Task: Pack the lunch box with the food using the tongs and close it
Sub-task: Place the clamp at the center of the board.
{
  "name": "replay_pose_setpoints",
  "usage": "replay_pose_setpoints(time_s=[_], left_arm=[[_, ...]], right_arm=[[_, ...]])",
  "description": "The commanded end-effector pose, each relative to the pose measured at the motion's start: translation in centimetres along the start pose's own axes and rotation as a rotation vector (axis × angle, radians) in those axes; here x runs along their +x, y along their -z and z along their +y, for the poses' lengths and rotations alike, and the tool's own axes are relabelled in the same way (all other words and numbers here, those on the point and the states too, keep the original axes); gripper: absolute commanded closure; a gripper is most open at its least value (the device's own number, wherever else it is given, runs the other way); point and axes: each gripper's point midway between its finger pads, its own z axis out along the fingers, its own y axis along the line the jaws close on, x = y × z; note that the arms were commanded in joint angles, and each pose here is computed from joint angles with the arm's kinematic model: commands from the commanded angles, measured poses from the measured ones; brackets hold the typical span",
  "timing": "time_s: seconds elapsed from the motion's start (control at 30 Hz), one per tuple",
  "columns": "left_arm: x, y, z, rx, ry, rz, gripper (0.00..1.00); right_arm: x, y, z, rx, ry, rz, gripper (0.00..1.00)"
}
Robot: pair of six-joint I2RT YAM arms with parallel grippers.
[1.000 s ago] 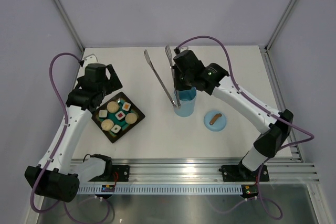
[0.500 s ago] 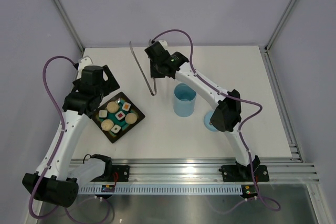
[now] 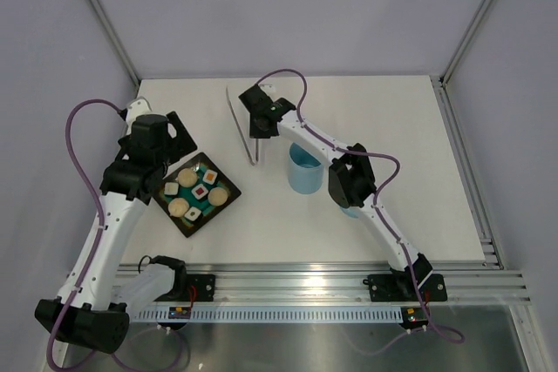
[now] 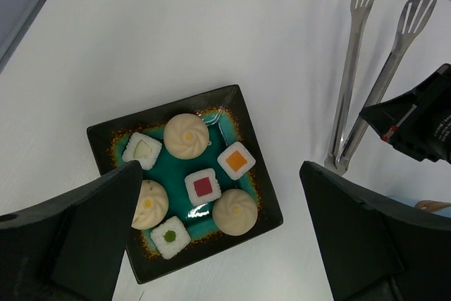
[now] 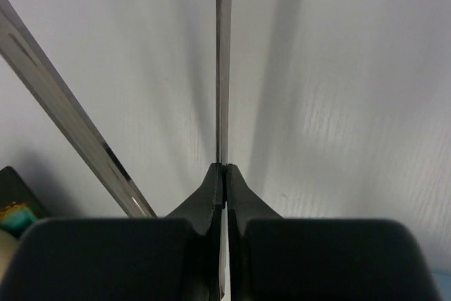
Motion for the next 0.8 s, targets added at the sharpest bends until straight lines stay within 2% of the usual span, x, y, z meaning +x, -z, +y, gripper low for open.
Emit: replay_pose_setpoints(time_s=[0.0, 0.13, 0.23, 0.27, 0.37, 0.5, 0.63, 0.7, 0.77], left_arm=[[-0.6, 0.1, -0.6, 0.030, 0.036, -0.039, 0.01], [-0.1, -0.2, -0.8, 0.041, 0.031, -0.019, 0.01], [0.1, -0.4, -1.0, 0.040, 0.026, 0.000, 0.01], [0.4, -0.6, -1.0, 0.034, 0.016, 0.015, 0.01], [0.6, -1.0, -0.7, 0.002, -0.019, 0.040, 0.01], [0.4, -1.1, -0.1, -0.028, -0.034, 0.025, 0.01], [-0.4, -1.5, -0.3, -0.039, -0.013, -0.007, 0.01], [-1.0, -1.5, -1.3, -0.006, -0.023, 0.007, 0.01], [0.0, -2.5, -1.8, -0.019, -0.056, 0.081, 0.01]], right_arm=[[-2.6, 0.4, 2.0, -0.076, -0.052, -0.075, 1.00], [-1.8, -0.9, 2.1, -0.078, -0.051, -0.066, 0.94], [-1.7, -1.2, 2.5, -0.103, -0.051, -0.057, 0.74], [-1.7, -1.1, 2.7, -0.120, -0.050, -0.053, 0.62], [-2.8, 0.4, 3.6, -0.169, -0.048, -0.062, 0.41], [-5.5, 3.7, 4.3, -0.208, -0.028, -0.125, 0.32], [-9.4, 8.8, 3.6, -0.224, -0.007, -0.212, 0.26], [-11.0, 10.5, 2.2, -0.209, -0.015, -0.246, 0.23], [-12.5, 13.1, 0.8, -0.201, -0.016, -0.285, 0.19]])
